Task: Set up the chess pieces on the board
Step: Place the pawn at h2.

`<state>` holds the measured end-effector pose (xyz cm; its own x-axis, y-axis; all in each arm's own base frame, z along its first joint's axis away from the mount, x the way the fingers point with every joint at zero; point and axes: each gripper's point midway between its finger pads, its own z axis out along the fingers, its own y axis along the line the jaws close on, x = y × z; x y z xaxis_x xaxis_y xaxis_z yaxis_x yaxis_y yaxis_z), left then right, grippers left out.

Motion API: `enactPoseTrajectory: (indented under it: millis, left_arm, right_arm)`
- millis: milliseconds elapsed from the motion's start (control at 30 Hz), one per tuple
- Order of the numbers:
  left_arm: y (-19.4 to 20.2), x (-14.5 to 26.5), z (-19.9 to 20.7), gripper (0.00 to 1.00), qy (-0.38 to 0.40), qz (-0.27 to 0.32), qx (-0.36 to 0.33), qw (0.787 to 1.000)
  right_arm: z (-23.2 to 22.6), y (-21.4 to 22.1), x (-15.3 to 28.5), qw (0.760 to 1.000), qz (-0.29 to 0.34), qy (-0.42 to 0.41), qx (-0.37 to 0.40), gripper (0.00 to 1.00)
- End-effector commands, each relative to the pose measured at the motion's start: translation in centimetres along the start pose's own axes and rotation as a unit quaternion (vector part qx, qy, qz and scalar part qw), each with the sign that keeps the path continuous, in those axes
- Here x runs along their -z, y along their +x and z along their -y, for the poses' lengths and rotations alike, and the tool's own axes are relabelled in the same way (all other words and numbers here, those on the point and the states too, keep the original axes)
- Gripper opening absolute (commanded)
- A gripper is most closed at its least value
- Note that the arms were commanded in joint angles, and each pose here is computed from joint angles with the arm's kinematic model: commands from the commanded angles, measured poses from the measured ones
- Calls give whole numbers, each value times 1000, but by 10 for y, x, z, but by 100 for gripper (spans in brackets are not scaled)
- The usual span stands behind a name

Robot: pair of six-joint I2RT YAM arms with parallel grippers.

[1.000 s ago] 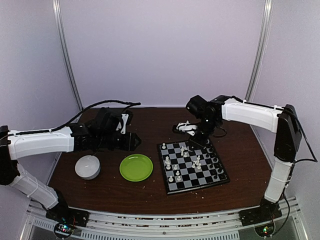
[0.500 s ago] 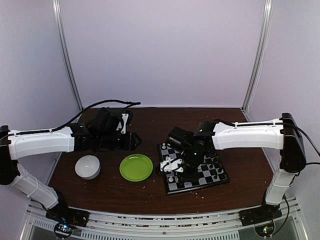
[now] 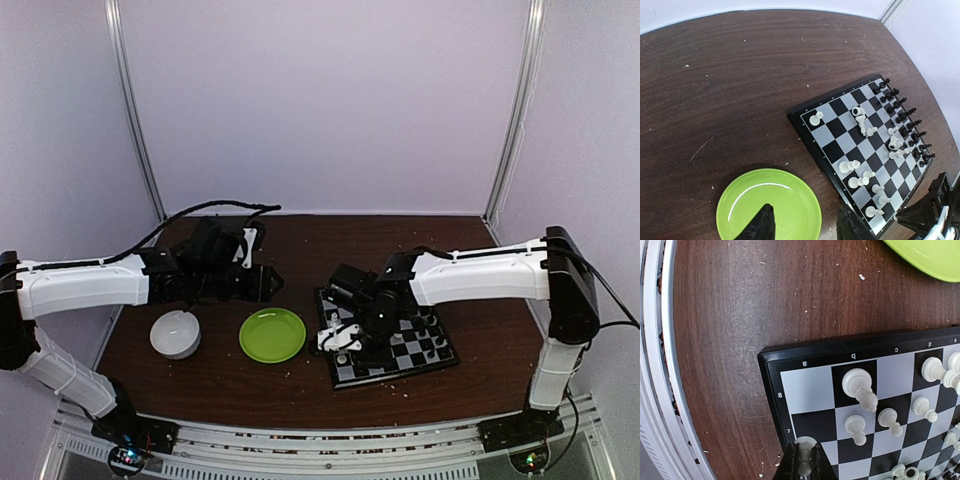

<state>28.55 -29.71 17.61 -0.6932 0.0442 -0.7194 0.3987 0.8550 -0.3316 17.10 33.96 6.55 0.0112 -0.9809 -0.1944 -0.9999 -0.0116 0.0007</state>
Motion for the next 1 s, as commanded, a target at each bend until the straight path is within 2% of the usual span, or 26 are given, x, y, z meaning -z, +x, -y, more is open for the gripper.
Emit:
enactPoseTrajectory:
  millis: [0,767,867,967]
  left_arm:
    - [-7,4,4,43,8,18,5,1000]
    - [-7,1,5,43,6,12,-3,1000]
    - [-5,0,4,43,6,11,-2,1000]
    - [-6,1,5,43,7,12,-2,1000]
  right_arm:
    - [7,-5,-7,1000,0,10,4,4]
    - [14,8,-27,999,-32,7,-3,5]
    - [15,8,-28,999,-32,8,-4,7]
    - [16,9,-28,999,-35,11,-6,14]
